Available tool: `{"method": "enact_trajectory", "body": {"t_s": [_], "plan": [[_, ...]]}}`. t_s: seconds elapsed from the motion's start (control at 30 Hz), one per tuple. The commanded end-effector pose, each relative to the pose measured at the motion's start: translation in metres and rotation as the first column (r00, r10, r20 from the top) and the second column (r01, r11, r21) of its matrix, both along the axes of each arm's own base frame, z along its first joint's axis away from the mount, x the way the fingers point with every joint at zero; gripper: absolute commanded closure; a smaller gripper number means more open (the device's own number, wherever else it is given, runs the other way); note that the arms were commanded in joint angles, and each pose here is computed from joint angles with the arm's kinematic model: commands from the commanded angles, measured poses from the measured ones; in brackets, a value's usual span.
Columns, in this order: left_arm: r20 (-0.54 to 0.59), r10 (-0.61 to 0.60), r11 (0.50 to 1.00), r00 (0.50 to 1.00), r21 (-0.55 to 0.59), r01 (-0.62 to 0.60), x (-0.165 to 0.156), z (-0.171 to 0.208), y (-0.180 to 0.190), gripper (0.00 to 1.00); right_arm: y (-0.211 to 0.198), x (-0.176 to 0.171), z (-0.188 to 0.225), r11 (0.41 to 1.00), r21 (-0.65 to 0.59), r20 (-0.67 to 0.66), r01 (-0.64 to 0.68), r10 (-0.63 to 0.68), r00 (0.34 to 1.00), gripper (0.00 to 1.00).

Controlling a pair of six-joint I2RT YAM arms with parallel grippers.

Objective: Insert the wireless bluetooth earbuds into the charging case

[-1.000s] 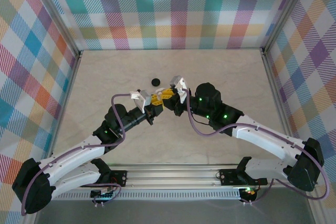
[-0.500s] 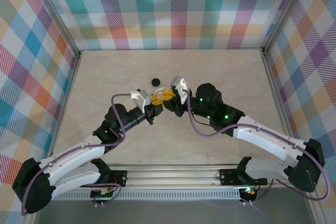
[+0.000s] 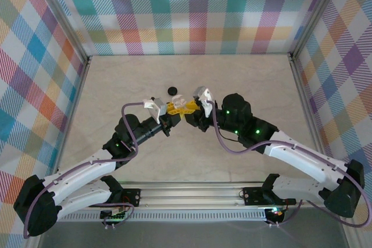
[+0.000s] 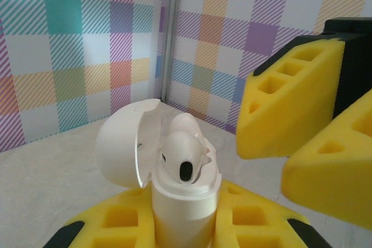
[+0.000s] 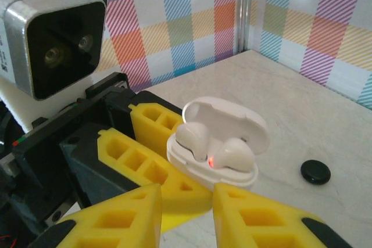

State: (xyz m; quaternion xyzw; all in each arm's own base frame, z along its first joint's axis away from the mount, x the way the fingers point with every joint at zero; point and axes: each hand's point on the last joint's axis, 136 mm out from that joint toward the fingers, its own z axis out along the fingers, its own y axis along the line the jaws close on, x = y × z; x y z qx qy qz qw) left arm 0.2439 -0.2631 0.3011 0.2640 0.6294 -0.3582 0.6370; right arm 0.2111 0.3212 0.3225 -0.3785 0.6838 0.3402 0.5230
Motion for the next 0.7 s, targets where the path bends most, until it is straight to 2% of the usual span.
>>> {"method": "enact_trajectory", "body": {"t_s": [0.0, 0.13, 0.27, 0.33, 0.47, 0.67], "plan": [[0.083, -0.017, 0.999, 0.996, -0.026, 0.019, -0.005, 0.028, 0.0, 1.0, -0.016, -0.003, 0.042, 0.997, 0.064, 0.033, 0.049, -0.052, 0.998, 0.68], [0.089, -0.087, 0.996, 0.992, 0.016, 0.085, -0.014, 0.025, -0.007, 1.0, -0.033, 0.007, 0.057, 0.99, 0.025, -0.005, 0.139, -0.139, 0.99, 0.66], [0.09, -0.192, 0.981, 0.977, 0.046, 0.188, -0.027, 0.024, -0.018, 1.0, -0.045, 0.018, 0.065, 0.983, 0.016, -0.098, 0.181, -0.179, 0.979, 0.63], [0.085, -0.248, 0.968, 0.965, 0.057, 0.244, -0.034, 0.024, -0.024, 1.0, -0.046, 0.023, 0.063, 0.986, 0.02, -0.181, 0.164, -0.157, 0.971, 0.59], [0.066, -0.348, 0.937, 0.935, 0.064, 0.344, -0.045, 0.023, -0.035, 1.0, -0.039, 0.029, 0.048, 0.994, 0.014, -0.395, 0.105, -0.091, 0.914, 0.54], [0.043, -0.409, 0.912, 0.912, 0.058, 0.406, -0.048, 0.023, -0.045, 1.0, -0.019, 0.024, 0.024, 1.0, 0.011, -0.54, 0.005, 0.001, 0.841, 0.51]]}}
